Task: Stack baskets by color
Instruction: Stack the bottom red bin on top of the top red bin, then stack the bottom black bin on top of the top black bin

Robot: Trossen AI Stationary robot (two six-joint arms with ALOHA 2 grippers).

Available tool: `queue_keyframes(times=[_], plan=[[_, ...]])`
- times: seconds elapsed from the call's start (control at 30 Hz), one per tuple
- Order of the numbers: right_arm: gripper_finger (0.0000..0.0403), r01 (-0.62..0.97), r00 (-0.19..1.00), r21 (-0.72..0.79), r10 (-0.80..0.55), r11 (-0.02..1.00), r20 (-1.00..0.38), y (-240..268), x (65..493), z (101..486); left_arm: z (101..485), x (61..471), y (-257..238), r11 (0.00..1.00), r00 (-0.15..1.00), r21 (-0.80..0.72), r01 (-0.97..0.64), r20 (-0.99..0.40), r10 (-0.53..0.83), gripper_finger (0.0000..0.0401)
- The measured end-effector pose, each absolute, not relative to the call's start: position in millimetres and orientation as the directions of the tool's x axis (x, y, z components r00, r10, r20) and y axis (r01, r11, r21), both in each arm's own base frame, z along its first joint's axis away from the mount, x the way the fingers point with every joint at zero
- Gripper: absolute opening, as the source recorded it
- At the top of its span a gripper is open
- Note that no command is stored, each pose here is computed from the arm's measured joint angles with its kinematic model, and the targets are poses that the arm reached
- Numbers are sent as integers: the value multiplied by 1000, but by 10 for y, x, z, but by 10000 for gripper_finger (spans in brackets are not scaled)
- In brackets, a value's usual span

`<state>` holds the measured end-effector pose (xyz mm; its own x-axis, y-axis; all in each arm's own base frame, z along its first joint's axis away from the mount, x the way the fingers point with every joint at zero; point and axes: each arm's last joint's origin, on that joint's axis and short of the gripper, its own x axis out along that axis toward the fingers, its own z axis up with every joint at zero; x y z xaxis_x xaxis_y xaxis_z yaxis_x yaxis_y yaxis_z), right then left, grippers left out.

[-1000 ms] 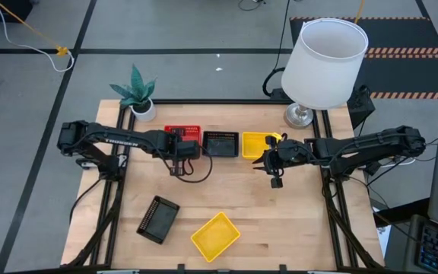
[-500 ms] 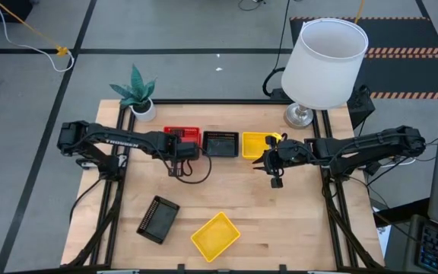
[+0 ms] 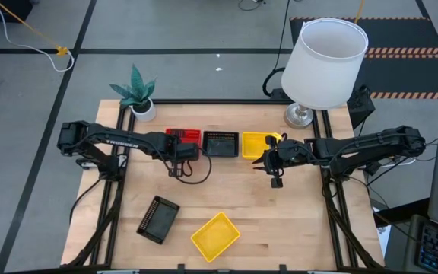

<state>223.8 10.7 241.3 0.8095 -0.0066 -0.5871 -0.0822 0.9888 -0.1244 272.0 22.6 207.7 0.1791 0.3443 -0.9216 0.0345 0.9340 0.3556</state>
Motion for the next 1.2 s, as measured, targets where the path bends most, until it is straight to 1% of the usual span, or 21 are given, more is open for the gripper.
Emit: queue_keyframes(times=[0.4,0.63,0.83,1.03,1.2], plan=[[73,-82,810,-124,-6,989,-587,107,2238,2413,2088,2764,231,932,222,363,-4,-908,355,67],[73,-82,809,-124,-6,989,-587,107,2237,2412,2090,2763,238,925,218,376,-57,-899,379,113],[73,-82,809,-124,-6,989,-587,107,2237,2412,2090,2763,215,926,220,372,-63,-900,377,148],[73,-82,809,-124,-6,989,-587,107,2237,2412,2115,2767,153,928,222,367,-64,-902,371,152],[73,-69,809,-105,-6,992,-587,107,2238,2413,2213,2810,86,933,250,355,-60,-899,359,152]])
